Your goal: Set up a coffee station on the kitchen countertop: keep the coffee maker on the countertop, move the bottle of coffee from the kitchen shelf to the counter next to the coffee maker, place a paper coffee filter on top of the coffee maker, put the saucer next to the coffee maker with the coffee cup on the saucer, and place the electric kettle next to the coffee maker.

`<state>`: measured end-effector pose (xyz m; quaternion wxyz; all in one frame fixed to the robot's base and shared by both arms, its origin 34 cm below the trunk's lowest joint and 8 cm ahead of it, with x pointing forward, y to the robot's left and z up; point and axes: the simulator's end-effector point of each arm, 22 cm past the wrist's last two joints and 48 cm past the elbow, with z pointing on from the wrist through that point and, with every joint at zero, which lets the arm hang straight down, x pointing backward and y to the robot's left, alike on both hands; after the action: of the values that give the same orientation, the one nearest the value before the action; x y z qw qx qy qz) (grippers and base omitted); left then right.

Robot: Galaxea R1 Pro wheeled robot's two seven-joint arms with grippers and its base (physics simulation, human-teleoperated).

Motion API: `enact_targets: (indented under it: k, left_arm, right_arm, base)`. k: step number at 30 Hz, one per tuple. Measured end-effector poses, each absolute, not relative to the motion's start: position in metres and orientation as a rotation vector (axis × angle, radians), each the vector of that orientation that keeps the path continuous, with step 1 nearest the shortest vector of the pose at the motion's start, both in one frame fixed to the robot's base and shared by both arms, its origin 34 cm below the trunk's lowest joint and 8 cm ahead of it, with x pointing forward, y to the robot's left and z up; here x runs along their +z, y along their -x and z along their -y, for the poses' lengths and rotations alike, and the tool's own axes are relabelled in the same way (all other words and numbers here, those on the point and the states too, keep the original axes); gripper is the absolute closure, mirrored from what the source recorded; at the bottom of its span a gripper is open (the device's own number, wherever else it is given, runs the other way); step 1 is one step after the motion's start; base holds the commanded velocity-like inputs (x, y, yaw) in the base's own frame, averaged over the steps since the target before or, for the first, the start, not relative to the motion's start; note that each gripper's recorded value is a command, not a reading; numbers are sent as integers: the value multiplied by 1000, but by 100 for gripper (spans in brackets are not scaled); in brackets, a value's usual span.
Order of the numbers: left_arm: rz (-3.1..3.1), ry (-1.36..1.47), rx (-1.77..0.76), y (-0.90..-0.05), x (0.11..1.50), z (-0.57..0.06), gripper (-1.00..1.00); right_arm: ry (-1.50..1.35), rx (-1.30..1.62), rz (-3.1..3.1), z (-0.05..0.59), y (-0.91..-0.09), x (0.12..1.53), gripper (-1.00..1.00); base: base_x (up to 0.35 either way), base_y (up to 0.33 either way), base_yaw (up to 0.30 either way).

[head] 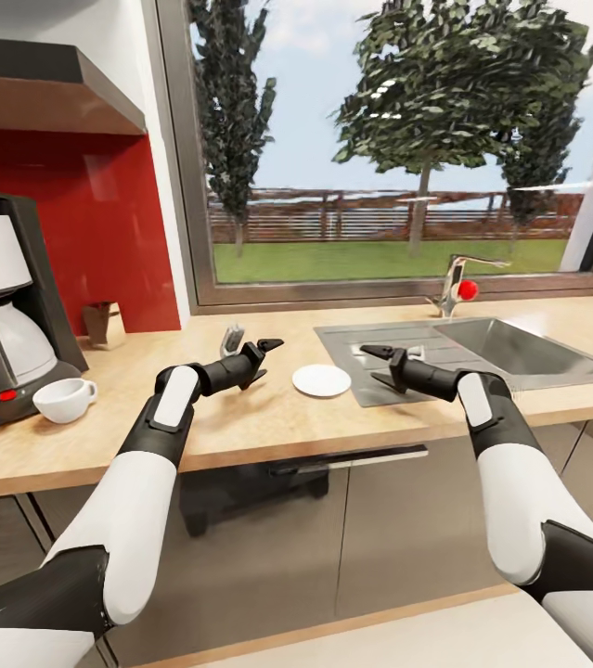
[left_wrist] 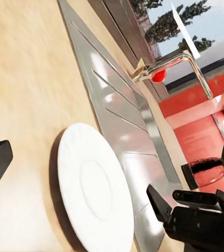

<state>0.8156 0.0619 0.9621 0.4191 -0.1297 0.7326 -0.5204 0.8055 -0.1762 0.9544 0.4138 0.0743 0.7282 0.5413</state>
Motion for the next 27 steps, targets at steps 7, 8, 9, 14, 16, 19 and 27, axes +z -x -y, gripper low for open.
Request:
enact_targets:
  k: [7,8,9,14,16,19,27]
  left_arm:
    - [-1838,324,-1304,-815,962,-61,-100]
    - [-1838,324,-1304,-815,962,-61,-100]
    - [-1838,324,-1304,-815,962,-61,-100]
    - [-1838,324,-1304,-815,962,-61,-100]
    - [-1838,324,-1304,-815,962,-61,-100]
    - [-1838,324,-1304,-815,962,-61,-100]
    - [-1838,323,-1304,-815,962,-61,-100]
  right_arm:
    - [-184,1360,-1829,174,-806,957,-100]
    - [-184,1360,-1829,173,-806,957,-100]
    - [-183,1361,-1829,173,-806,957,-100]
    - [-175,1377,-1838,156,-806,957,-100]
    - [-174,1377,-1841,153,-806,956,-100]
    - [-172,1382,-1845,147,-805,956,-100]
    - [-185,1363,-1875,138,-807,948,-100]
  base:
    - [6,0,0]
    - [2,0,0]
    - [1,0,0]
    - [0,0,0]
    - [0,0,0]
    - [3,0,0]
    - [95,0,0]
